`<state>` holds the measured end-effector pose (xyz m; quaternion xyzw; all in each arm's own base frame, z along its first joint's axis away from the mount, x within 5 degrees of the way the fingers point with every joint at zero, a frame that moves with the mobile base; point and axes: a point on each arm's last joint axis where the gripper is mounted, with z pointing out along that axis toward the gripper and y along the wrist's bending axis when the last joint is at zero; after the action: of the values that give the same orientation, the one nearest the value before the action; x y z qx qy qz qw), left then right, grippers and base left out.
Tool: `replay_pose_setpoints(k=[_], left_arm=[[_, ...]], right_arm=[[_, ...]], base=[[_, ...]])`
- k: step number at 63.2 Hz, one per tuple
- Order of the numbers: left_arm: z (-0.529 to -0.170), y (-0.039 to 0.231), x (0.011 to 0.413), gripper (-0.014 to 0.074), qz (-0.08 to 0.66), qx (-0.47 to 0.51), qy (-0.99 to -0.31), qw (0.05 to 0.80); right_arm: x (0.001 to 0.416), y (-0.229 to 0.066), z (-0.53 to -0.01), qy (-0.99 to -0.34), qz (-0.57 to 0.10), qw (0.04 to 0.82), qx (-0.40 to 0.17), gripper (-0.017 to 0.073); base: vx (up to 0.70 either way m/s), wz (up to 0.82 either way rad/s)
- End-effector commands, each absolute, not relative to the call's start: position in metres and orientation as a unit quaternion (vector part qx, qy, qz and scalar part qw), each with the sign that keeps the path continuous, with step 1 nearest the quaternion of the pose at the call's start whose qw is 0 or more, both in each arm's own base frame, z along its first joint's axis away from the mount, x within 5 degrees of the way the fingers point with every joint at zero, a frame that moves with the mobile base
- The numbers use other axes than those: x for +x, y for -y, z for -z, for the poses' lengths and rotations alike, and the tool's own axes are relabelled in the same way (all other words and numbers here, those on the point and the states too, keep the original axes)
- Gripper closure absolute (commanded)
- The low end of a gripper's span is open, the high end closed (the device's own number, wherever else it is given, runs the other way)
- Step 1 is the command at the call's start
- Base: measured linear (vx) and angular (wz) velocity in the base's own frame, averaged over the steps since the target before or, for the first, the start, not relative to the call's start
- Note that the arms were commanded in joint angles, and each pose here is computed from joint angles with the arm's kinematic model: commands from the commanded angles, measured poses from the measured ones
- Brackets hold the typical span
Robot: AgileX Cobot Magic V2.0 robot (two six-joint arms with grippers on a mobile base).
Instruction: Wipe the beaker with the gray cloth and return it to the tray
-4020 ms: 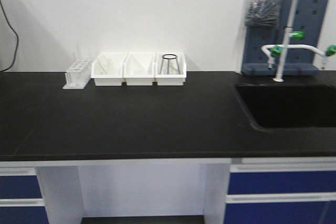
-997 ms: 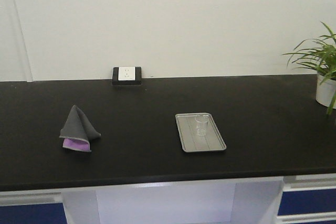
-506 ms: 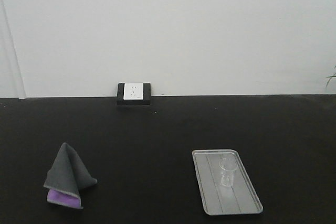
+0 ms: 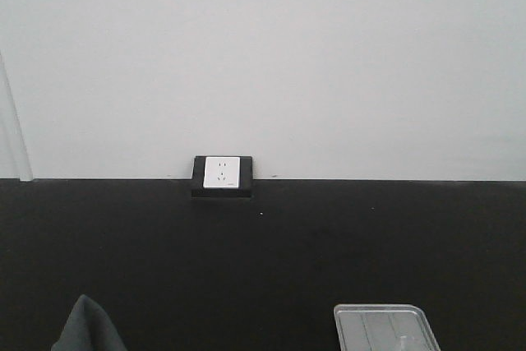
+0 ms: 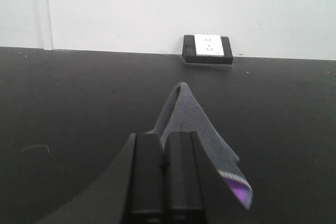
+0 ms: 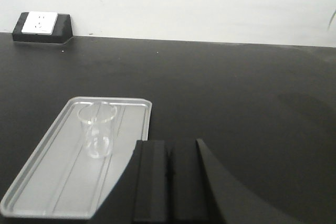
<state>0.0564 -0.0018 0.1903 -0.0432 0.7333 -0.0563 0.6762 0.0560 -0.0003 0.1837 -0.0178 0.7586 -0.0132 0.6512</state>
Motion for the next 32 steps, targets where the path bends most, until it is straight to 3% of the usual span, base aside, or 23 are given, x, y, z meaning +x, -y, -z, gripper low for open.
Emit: replay_pose_setpoints(k=[1,32], left_arm=[[-0.1896,0.0013,0.0567,0.06,0.06,-0.047,-0.708,0.702],[-0.1896,0.0013,0.0567,0.06,0.06,-0.047,-0.708,0.702]], right_arm=[[0.0566,-0.0001,-0.1897,-0.731,0.014,0.682,-0.022,0.057],[0.0566,-0.0001,-0.1897,-0.731,0.014,0.682,-0.022,0.057]], base=[[0.26,0.06],[0.16,0.04]])
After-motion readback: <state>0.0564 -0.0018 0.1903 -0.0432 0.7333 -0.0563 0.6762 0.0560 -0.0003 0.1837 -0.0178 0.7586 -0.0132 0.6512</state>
